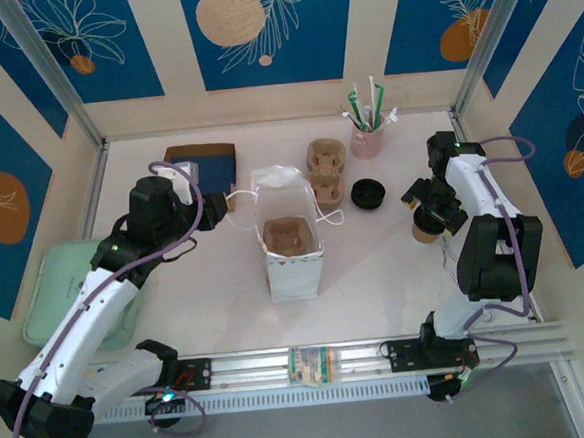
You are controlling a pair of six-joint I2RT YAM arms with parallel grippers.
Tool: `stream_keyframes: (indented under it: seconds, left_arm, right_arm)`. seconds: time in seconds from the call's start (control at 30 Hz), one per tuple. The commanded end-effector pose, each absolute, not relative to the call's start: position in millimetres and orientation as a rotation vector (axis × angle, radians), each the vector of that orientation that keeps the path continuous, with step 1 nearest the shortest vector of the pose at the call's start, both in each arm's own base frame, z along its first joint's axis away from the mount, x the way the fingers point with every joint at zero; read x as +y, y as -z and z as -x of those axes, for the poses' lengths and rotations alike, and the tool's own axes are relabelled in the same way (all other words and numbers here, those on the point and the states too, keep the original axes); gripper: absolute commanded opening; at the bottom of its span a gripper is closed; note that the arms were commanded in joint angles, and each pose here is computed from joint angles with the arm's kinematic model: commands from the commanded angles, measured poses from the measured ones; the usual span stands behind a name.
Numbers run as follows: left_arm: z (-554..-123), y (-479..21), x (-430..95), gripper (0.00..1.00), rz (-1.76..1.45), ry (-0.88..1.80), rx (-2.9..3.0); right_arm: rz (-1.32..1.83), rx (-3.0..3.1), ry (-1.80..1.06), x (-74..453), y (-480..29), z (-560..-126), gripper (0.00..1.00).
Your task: Pack the takeout coffee
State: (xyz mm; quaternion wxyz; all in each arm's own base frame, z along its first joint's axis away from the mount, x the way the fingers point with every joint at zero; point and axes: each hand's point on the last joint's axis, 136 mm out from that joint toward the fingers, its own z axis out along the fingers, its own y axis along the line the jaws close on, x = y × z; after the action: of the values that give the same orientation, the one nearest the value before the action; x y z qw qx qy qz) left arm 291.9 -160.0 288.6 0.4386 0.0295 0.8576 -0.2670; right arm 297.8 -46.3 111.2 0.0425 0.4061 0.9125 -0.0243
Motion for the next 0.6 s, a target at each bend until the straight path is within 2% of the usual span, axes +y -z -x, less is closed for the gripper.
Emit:
stream_keyframes:
  seconds: [0.0, 0.57]
  left_arm:
    - [-292, -289, -157, 0.41, -0.061, 0.673, 2.128]
    - [-292, -290, -156, 0.41, -0.056, 0.678, 2.128]
  right_arm:
    - [-1.245, 2.803, 0.090, -50, -111, -294, 0.99]
    - [-1.259, 2.821, 0.079, -51, -96, -293, 0.99]
